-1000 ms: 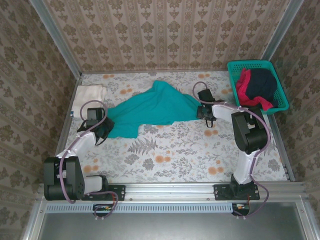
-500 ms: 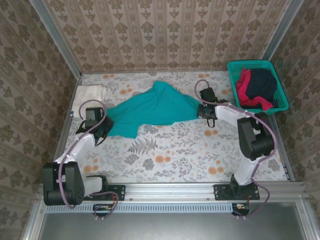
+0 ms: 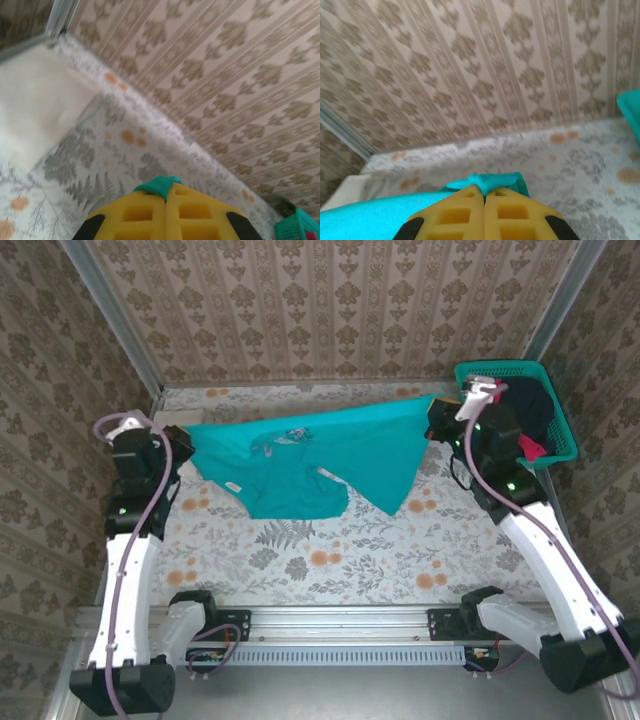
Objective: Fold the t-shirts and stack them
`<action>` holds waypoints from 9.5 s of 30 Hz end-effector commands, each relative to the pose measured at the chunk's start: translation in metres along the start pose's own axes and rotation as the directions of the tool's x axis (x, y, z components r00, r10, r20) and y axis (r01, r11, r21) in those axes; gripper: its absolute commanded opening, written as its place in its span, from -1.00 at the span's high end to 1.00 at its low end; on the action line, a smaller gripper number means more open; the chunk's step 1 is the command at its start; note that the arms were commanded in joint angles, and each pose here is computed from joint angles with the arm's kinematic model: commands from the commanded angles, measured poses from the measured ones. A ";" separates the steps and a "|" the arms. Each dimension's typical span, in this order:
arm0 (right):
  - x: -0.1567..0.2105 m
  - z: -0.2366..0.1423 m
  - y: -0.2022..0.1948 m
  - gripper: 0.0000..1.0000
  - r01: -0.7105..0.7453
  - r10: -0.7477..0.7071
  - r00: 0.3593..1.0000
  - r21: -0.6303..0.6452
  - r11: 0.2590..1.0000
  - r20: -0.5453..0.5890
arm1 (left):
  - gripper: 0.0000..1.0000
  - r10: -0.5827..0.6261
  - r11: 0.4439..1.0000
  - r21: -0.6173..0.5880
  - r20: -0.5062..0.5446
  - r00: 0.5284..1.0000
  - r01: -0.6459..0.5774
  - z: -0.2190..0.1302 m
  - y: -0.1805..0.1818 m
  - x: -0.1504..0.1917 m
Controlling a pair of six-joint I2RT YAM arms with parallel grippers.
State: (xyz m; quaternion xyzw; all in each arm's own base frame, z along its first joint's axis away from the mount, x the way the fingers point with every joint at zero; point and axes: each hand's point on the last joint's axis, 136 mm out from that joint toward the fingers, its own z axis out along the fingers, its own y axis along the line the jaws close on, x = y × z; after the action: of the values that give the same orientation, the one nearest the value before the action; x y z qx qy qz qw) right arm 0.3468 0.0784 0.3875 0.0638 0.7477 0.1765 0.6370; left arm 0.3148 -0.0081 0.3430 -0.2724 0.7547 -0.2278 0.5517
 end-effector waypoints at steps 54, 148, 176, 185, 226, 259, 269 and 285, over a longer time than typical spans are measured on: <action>0.096 0.074 -0.078 1.00 -0.075 0.096 0.961 0.091 0.993 -0.259 | 1.00 -0.051 0.999 0.001 -0.320 0.946 0.054 0.087 0.017 0.080; 0.257 0.030 -0.113 -0.61 -0.006 0.240 0.805 0.397 0.918 -0.543 | -0.59 -0.003 0.974 -0.146 -0.776 0.631 -0.175 -0.008 0.147 0.267; 0.264 0.030 -0.111 -0.61 -0.032 0.265 0.792 0.395 0.918 -0.551 | 0.29 -0.058 0.968 -0.206 -0.740 0.670 -0.143 0.024 0.173 0.273; 0.258 0.015 -0.117 -0.60 -0.039 0.290 0.806 0.442 0.896 -0.517 | 1.00 -0.100 0.959 -0.249 -0.741 0.664 -0.134 0.022 0.180 0.276; 0.345 -0.037 -0.147 0.19 -0.063 0.583 0.587 0.687 0.724 -0.561 | 0.22 -0.216 0.957 -0.292 -0.715 0.665 -0.002 -0.012 0.163 0.276; 0.339 -0.056 -0.148 0.13 -0.061 0.604 0.589 0.716 0.695 -0.536 | 0.09 -0.155 0.936 -0.333 -0.681 0.715 -0.113 0.001 0.181 0.257; 0.346 -0.063 -0.150 0.25 -0.049 0.615 0.573 0.727 0.685 -0.541 | 0.09 -0.153 0.943 -0.317 -0.691 0.706 -0.106 0.005 0.178 0.259; 0.349 -0.072 -0.154 0.29 -0.005 0.608 0.565 0.734 0.679 -0.559 | 0.09 -0.154 0.946 -0.309 -0.691 0.706 -0.096 0.006 0.177 0.260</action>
State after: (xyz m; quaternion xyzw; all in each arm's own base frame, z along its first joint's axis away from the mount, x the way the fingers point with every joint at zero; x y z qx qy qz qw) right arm 0.2454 0.0407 0.0246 0.3426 0.9250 0.0517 0.1558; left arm 0.2247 -0.0477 0.0378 -0.2704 0.9307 -0.1894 0.1573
